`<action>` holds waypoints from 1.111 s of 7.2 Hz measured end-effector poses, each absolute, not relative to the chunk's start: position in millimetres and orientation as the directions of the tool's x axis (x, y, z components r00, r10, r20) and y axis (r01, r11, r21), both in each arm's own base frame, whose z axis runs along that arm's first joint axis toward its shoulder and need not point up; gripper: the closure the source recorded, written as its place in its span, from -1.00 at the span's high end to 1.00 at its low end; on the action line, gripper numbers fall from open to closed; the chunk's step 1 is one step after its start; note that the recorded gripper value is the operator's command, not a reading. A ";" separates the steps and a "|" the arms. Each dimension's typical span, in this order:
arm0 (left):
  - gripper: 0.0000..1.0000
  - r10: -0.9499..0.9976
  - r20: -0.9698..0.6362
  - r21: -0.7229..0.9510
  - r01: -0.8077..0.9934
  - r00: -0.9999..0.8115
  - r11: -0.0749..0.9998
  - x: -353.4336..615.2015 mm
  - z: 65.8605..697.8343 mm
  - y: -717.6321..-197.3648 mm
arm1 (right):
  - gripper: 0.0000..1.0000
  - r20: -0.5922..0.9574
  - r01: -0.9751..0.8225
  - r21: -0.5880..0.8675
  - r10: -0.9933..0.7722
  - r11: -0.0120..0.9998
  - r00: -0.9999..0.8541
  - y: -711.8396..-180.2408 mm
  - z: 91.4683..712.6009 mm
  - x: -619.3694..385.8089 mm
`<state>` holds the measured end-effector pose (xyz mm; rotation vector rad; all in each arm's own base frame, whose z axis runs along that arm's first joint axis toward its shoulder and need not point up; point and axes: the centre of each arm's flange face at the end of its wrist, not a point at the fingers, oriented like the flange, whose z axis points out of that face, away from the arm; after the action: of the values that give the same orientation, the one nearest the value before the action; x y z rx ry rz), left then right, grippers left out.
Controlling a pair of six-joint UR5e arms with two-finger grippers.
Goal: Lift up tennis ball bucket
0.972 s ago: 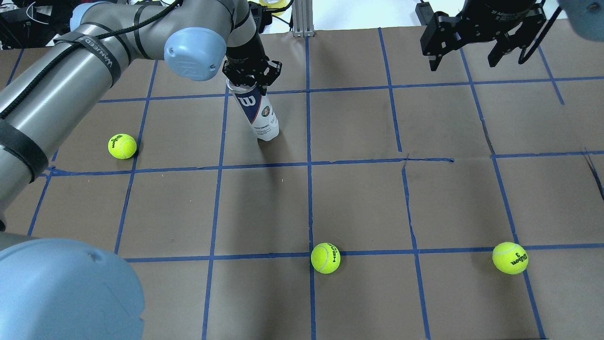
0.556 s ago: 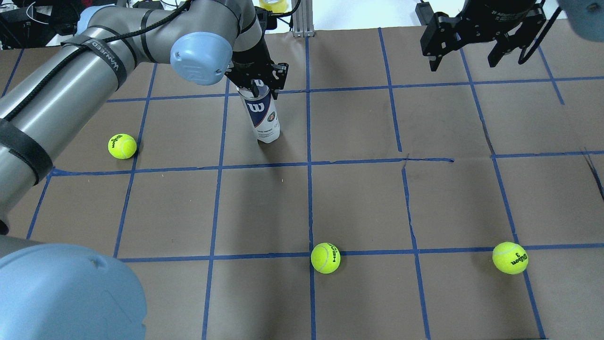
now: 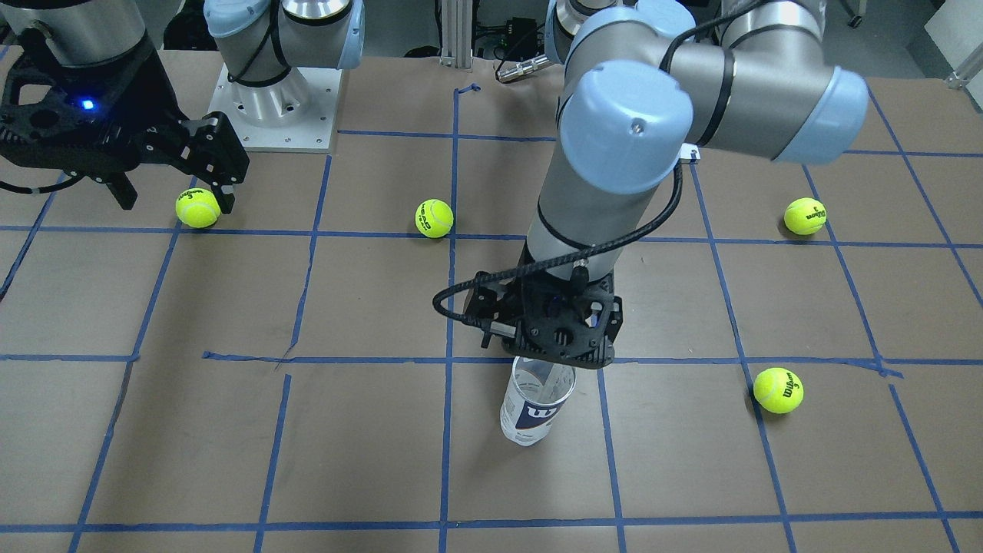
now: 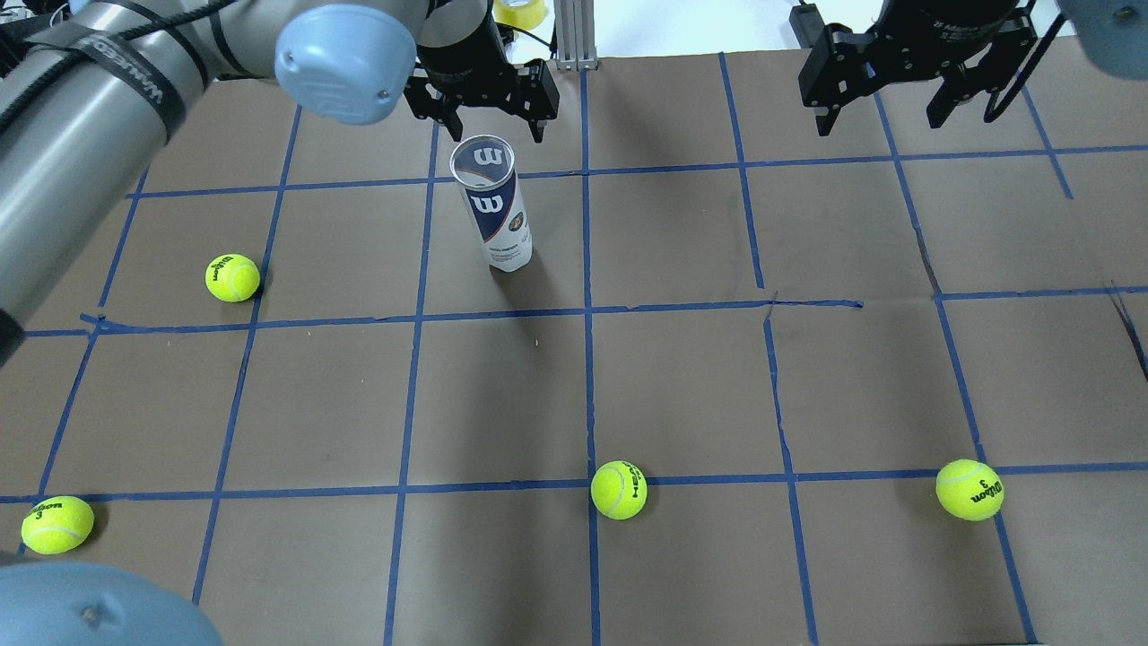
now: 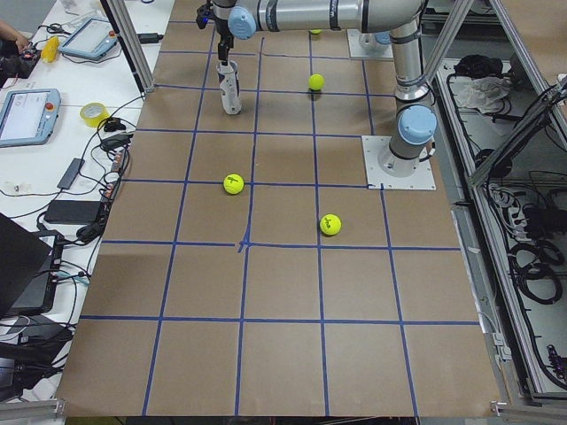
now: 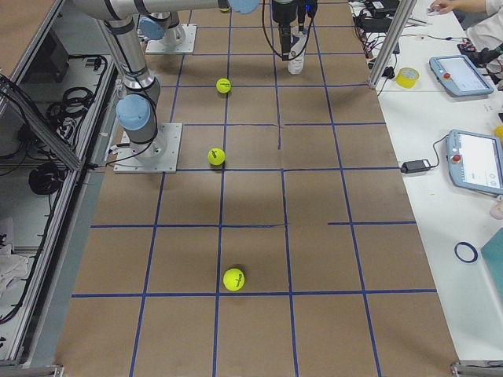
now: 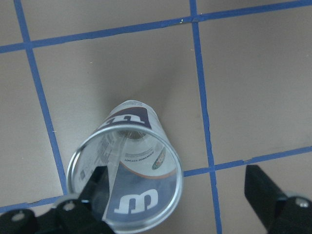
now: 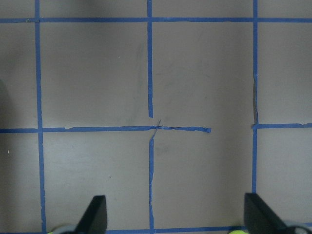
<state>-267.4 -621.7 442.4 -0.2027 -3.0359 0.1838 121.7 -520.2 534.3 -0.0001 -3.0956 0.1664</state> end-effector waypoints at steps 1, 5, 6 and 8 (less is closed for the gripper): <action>1.00 0.117 0.079 -0.120 0.107 -0.990 0.987 -247.6 475.1 -616.8 | 1.00 0.040 -0.002 -0.108 0.002 0.994 -0.999 -520.3 534.3 121.8; 1.00 0.016 -0.033 -0.057 0.018 -0.999 0.998 -148.5 530.8 -573.1 | 1.00 0.041 -0.001 -0.107 0.003 0.994 -0.999 -520.1 534.3 121.7; 1.00 0.009 -0.046 -0.040 0.010 -0.999 0.999 -141.9 523.9 -560.1 | 1.00 0.041 -0.002 -0.106 0.003 0.994 -0.999 -520.1 534.2 121.7; 1.00 0.023 -0.072 -0.034 0.026 -0.997 0.999 -123.4 510.2 -540.3 | 1.00 0.041 -0.002 -0.106 0.002 0.994 -0.999 -520.1 534.1 121.7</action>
<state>-123.4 -540.3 510.2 -0.0394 -3.2121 0.0565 121.7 -520.1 534.1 0.0003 -3.0957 0.1641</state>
